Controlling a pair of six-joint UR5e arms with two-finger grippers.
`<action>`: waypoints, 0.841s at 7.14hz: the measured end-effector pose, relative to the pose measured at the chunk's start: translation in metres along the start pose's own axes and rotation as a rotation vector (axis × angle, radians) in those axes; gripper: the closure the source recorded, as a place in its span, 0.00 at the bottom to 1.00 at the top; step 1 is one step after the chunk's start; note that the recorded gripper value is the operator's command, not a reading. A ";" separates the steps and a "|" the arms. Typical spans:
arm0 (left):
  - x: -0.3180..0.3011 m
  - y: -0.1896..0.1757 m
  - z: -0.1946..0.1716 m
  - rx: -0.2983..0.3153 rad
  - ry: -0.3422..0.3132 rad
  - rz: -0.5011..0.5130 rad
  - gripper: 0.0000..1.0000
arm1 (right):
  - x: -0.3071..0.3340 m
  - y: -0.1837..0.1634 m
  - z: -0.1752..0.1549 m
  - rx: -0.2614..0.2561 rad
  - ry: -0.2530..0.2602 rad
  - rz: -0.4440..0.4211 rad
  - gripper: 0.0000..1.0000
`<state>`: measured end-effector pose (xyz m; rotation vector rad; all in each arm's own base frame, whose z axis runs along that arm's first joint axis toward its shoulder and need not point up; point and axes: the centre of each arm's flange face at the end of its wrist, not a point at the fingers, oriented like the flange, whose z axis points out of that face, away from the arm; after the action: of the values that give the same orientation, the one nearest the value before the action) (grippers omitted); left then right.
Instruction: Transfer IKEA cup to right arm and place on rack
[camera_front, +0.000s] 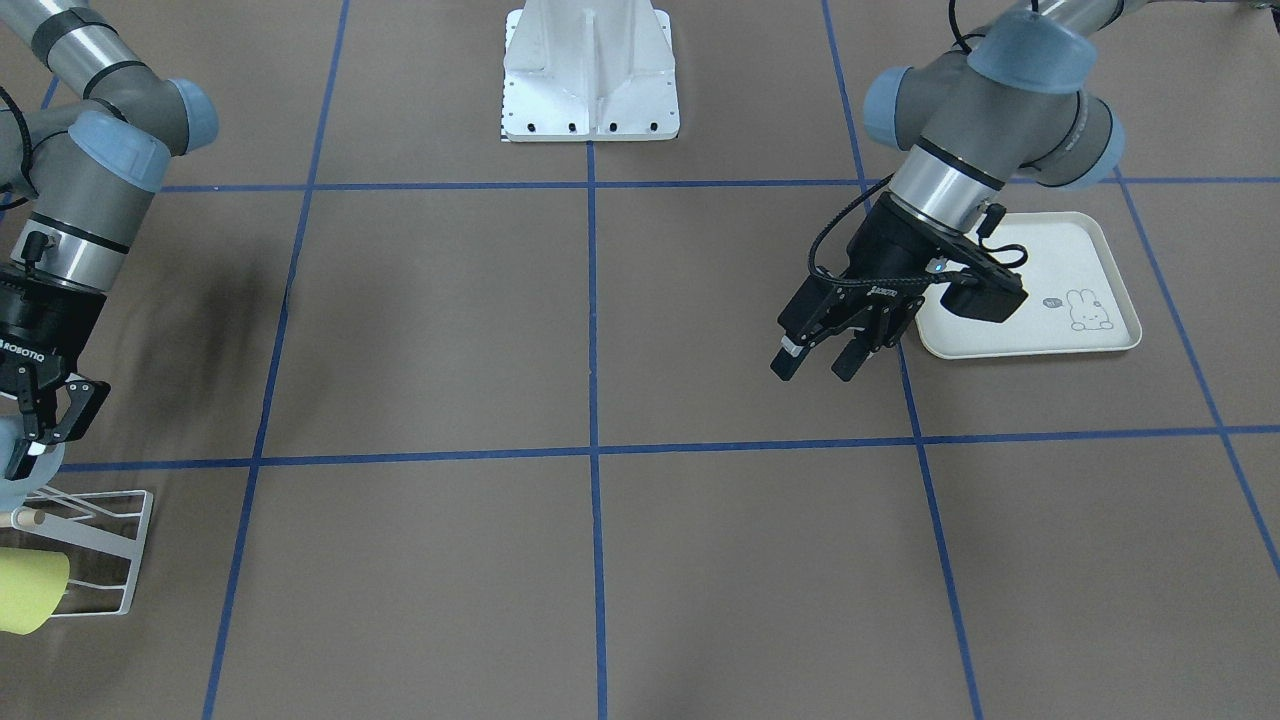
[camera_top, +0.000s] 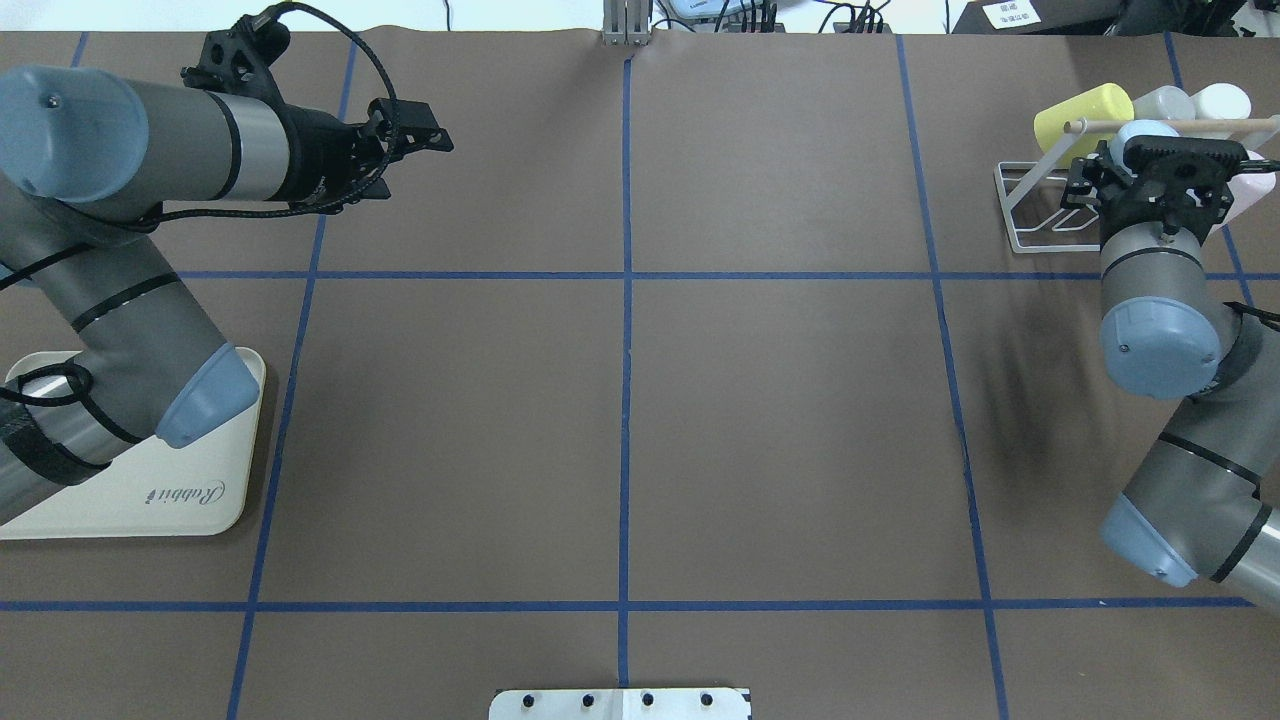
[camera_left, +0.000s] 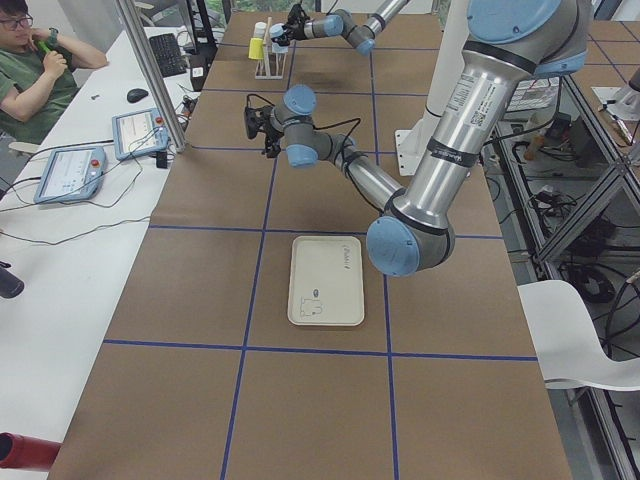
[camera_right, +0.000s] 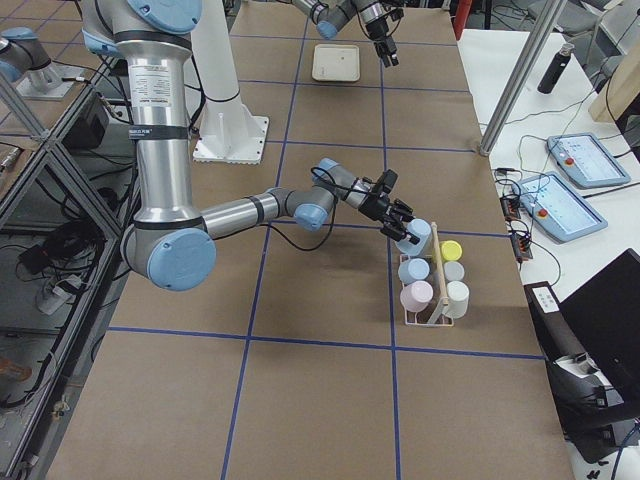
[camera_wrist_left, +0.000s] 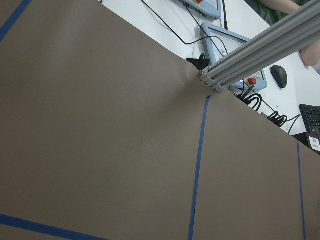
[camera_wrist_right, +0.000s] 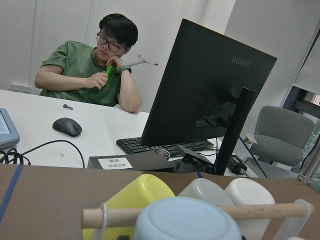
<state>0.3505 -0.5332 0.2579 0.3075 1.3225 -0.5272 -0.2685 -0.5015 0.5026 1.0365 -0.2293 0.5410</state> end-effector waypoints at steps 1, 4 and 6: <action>0.000 0.000 0.000 0.000 0.000 0.000 0.00 | -0.002 0.004 0.000 -0.007 -0.004 -0.006 0.00; 0.001 0.000 -0.001 0.001 0.002 0.000 0.00 | -0.005 -0.022 -0.020 -0.073 -0.091 -0.034 0.00; -0.005 -0.010 -0.005 0.016 -0.010 0.028 0.00 | 0.029 -0.070 -0.024 -0.200 -0.172 -0.050 0.00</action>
<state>0.3404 -0.5384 0.2623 0.3355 1.3026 -0.5148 -0.2088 -0.4991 0.4497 0.8919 -0.4007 0.3752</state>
